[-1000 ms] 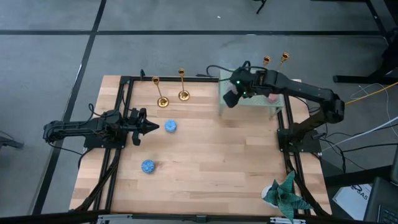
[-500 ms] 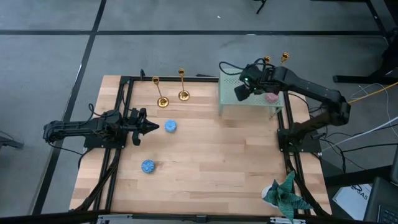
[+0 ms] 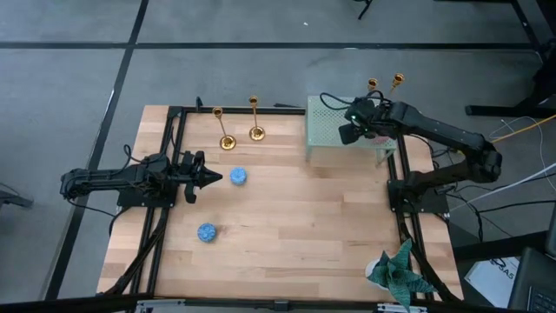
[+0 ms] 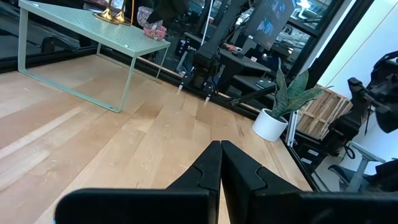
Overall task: Pick & Place candle stick holders
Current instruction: Put the red scented candle on the shelf
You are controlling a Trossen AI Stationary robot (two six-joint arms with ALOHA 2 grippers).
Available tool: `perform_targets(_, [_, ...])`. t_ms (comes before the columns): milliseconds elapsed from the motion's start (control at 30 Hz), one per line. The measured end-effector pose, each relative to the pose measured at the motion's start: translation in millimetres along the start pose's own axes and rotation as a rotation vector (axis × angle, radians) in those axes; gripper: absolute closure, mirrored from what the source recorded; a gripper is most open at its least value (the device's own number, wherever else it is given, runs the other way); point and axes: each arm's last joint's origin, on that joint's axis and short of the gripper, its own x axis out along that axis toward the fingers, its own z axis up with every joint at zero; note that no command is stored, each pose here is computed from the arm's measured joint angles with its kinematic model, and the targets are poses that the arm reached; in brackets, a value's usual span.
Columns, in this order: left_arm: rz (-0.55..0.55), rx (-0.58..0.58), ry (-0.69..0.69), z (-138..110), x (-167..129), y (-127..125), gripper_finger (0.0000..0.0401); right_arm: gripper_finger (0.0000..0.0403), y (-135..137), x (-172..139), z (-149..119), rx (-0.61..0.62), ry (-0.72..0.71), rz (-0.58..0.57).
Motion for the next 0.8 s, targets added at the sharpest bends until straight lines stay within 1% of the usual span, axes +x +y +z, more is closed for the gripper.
perform_targets(133, [0.0,0.0,0.0,0,0,0,0.0395,0.0102,-1,13,-2,-0.026,-0.002,-0.006])
perform_targets(300, [0.0,0.0,0.0,0,0,0,0.0395,0.01,3,25,-3,-0.055,-0.021,0.046])
perform_targets(700, [0.0,0.0,0.0,0,0,0,0.0395,0.0094,2,26,-4,-0.073,0.003,0.056])
perform_targets(800, [0.0,0.0,0.0,0,0,0,0.0395,0.0092,1,24,-5,-0.102,-0.002,0.068])
